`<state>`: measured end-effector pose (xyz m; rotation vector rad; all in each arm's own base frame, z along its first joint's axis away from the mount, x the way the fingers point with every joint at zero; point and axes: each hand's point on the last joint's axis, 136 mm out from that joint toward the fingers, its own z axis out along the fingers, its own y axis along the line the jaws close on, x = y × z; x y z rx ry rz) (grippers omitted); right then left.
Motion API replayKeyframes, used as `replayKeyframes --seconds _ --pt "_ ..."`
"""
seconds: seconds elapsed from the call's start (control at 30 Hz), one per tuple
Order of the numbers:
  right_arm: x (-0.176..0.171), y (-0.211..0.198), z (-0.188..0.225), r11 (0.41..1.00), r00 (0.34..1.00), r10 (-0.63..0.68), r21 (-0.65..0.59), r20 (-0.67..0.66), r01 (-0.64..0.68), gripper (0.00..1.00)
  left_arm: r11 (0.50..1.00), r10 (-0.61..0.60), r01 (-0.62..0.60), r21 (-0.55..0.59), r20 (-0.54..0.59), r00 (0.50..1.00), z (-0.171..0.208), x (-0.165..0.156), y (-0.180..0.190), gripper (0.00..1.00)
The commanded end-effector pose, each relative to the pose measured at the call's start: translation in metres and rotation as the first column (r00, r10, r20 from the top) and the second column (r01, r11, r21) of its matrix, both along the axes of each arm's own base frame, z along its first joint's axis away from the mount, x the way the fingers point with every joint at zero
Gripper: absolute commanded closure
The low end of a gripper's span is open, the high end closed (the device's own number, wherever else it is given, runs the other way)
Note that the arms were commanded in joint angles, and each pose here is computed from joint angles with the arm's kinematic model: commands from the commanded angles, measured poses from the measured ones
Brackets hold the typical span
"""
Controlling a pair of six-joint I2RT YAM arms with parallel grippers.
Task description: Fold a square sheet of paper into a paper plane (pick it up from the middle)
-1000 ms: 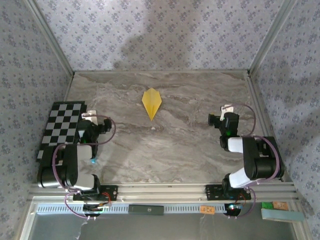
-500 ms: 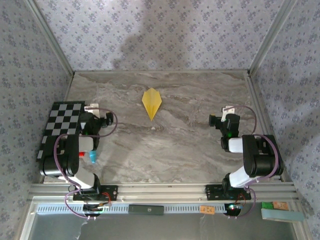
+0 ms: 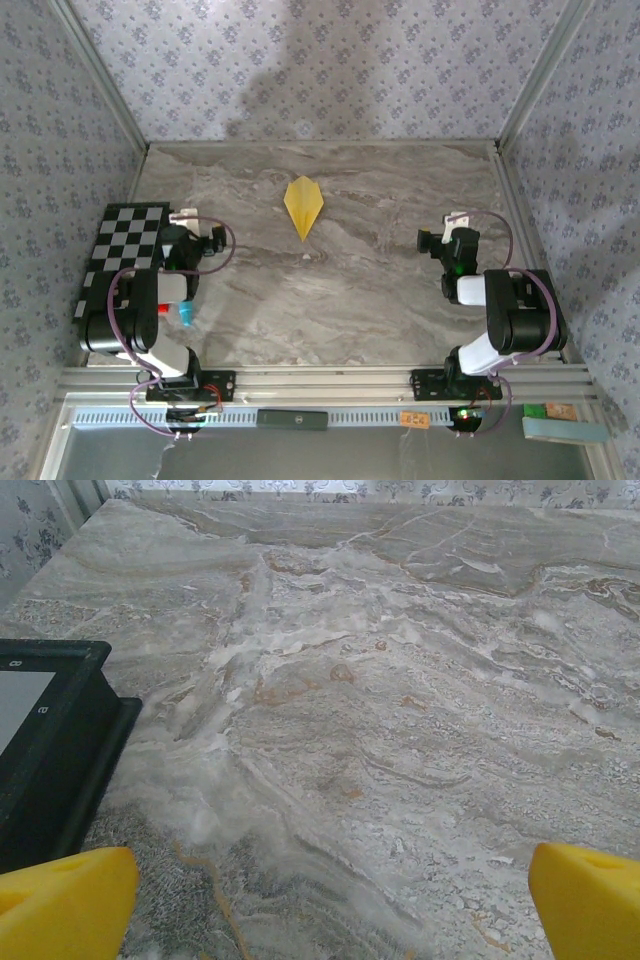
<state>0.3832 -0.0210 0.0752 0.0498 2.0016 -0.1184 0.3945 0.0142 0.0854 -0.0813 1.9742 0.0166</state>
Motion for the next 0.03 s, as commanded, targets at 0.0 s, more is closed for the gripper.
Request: replayKeyframes --seconds 0.0 --pt "0.0072 -0.0019 0.0094 1.000 0.999 -0.003 0.006 0.032 0.003 0.00 1.000 -0.007 0.007 0.018 0.005 1.000 0.0026 0.0042 -0.0015 0.00"
